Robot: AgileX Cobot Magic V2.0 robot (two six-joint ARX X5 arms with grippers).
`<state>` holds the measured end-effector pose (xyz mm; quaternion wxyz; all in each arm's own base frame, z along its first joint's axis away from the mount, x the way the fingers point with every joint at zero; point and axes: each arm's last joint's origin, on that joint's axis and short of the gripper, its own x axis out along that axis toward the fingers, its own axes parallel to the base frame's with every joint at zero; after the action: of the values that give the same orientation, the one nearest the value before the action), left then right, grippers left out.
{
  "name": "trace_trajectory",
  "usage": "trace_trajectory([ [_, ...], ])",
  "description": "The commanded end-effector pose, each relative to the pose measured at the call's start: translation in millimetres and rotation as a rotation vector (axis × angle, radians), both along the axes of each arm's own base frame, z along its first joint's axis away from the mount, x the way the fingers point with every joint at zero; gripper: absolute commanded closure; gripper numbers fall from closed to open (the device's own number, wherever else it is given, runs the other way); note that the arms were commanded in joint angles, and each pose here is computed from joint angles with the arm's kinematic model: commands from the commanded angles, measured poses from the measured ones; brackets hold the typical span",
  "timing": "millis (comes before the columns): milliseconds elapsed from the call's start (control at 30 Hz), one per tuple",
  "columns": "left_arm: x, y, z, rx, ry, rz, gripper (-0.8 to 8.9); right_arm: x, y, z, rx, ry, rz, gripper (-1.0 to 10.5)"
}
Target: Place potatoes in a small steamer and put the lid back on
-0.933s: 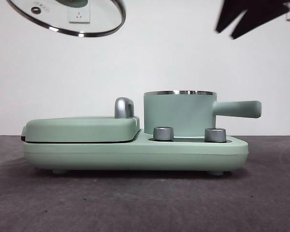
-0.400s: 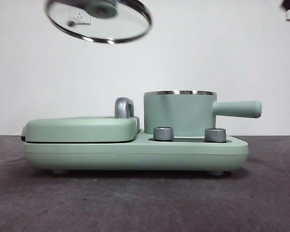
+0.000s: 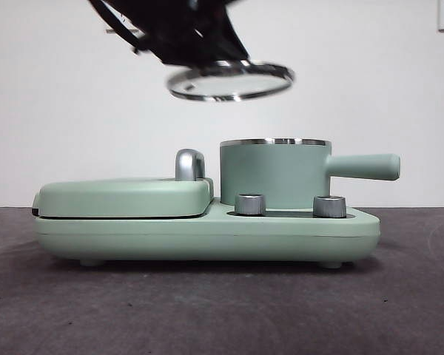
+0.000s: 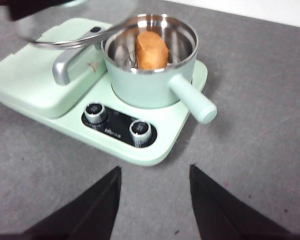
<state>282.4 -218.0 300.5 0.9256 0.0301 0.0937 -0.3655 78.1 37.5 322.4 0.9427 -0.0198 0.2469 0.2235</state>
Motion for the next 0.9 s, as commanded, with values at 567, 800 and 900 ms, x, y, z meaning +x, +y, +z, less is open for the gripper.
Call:
trace_trajectory([
  [567,71.4,-60.2,-10.9,0.001,-0.028,-0.014,8.05,0.1,-0.2,-1.2,-0.036,0.009,-0.01,7.4],
  [800,74.6,-62.7,-22.7,0.024,0.002,-0.014,8.05,0.2,-0.3,-1.2,-0.039,0.008,-0.012,7.4],
  [900,75.9,-63.7,-26.6,0.03,0.01,-0.014,8.05,0.2,-0.5,-1.4,-0.042,0.009,-0.015,7.4],
])
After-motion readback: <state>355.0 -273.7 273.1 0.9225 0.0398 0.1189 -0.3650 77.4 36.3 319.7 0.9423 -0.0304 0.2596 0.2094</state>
